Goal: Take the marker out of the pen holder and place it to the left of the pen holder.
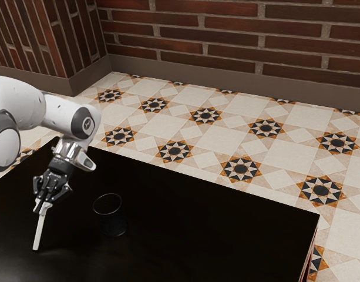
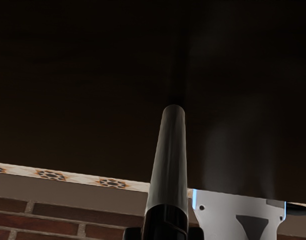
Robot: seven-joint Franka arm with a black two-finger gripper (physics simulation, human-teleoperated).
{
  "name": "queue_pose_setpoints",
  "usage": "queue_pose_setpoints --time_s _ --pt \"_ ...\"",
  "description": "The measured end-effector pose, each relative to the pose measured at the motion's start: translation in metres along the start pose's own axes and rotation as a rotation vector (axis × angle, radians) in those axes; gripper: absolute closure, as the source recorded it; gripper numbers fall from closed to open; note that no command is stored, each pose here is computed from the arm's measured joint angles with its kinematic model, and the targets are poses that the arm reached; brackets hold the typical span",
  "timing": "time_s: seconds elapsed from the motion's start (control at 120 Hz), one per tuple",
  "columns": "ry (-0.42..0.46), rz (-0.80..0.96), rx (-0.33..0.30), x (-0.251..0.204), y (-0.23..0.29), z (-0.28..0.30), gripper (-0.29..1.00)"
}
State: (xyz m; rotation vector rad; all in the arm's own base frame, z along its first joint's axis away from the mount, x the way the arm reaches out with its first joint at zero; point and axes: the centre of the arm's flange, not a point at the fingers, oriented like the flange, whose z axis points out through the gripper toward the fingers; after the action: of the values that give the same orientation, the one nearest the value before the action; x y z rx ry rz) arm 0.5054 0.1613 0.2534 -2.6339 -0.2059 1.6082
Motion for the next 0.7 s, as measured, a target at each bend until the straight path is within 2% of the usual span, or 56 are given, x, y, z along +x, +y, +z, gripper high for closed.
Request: queue_pose_setpoints --time_s 0.067,0.25,0.333,0.4,0.5,0.575,0.7 --pt "0.0 0.001 0.0 0.001 0.0 0.0 0.75" --pt "0.011 -0.001 -0.008 0.001 0.001 -0.004 0.37" --pt "0.055 0.002 -0.005 -0.007 0.004 -0.022 0.25" --pt "0.179 0.047 0.017 -0.042 0.025 -0.061 0.18" --pt "0.483 0.12 0.056 -0.155 0.059 -0.124 0.11" --pt "0.686 0.158 0.058 -0.228 0.073 -0.151 0.08" --pt "0.89 0.217 0.067 -0.287 0.099 -0.174 0.04"
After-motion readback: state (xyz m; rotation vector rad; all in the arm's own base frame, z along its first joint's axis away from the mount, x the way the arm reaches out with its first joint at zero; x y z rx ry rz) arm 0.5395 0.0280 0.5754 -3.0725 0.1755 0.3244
